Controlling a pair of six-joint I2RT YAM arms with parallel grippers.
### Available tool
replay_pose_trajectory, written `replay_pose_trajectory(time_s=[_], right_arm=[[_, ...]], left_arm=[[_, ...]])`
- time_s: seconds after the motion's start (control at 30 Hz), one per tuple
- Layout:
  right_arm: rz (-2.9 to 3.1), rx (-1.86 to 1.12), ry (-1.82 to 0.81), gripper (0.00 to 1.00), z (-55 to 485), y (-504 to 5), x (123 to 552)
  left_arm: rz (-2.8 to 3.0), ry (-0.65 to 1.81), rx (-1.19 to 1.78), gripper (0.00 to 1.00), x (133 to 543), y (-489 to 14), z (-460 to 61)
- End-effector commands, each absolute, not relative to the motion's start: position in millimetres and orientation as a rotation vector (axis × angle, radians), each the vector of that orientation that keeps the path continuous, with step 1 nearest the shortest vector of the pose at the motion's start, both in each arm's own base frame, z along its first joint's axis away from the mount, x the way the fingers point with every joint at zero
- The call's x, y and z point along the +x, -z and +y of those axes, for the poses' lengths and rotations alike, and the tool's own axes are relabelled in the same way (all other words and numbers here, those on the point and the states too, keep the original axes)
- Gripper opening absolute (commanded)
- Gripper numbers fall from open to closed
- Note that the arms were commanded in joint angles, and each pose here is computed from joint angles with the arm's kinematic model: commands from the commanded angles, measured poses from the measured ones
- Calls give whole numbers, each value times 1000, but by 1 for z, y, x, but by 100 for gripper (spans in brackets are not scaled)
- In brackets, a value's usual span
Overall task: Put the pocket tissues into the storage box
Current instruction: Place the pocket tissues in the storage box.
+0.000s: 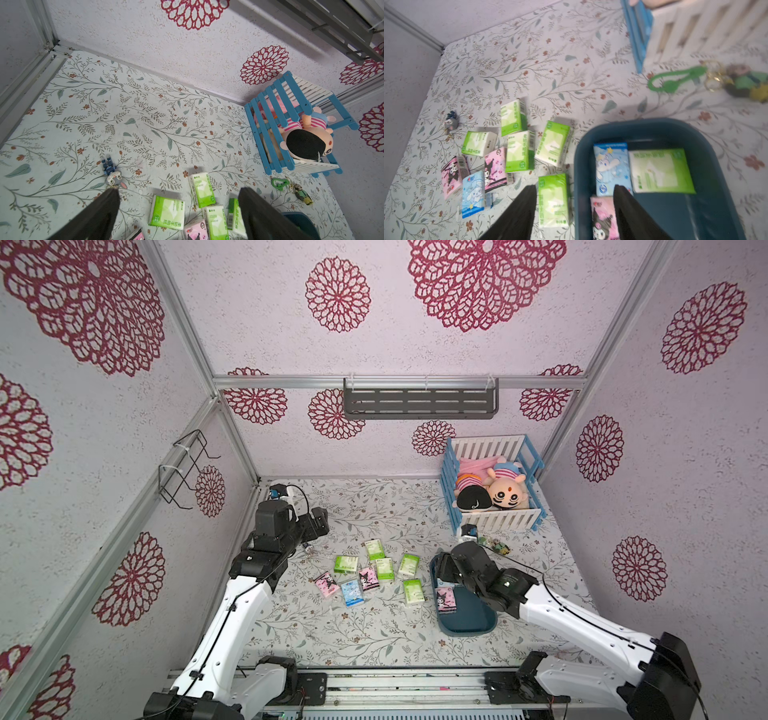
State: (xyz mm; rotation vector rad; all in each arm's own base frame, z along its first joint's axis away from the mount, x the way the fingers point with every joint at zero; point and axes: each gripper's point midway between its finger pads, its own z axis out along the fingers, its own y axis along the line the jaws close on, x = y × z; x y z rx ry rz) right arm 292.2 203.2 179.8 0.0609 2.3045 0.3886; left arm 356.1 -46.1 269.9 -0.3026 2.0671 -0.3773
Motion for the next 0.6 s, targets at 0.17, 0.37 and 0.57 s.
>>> replay_pose_trajectory(time_s=[0.17, 0.37, 0.57], right_arm=[[2241, -376, -592, 68, 324, -202, 351], [2371, -499, -616, 68, 377, -147, 384], [2440, -517, -534, 70, 397, -117, 407]], left_arm=[[2043, 411, -494, 97, 346, -274, 1], [2046, 416, -497, 97, 340, -275, 5], [2049, 415, -484, 97, 336, -276, 4]])
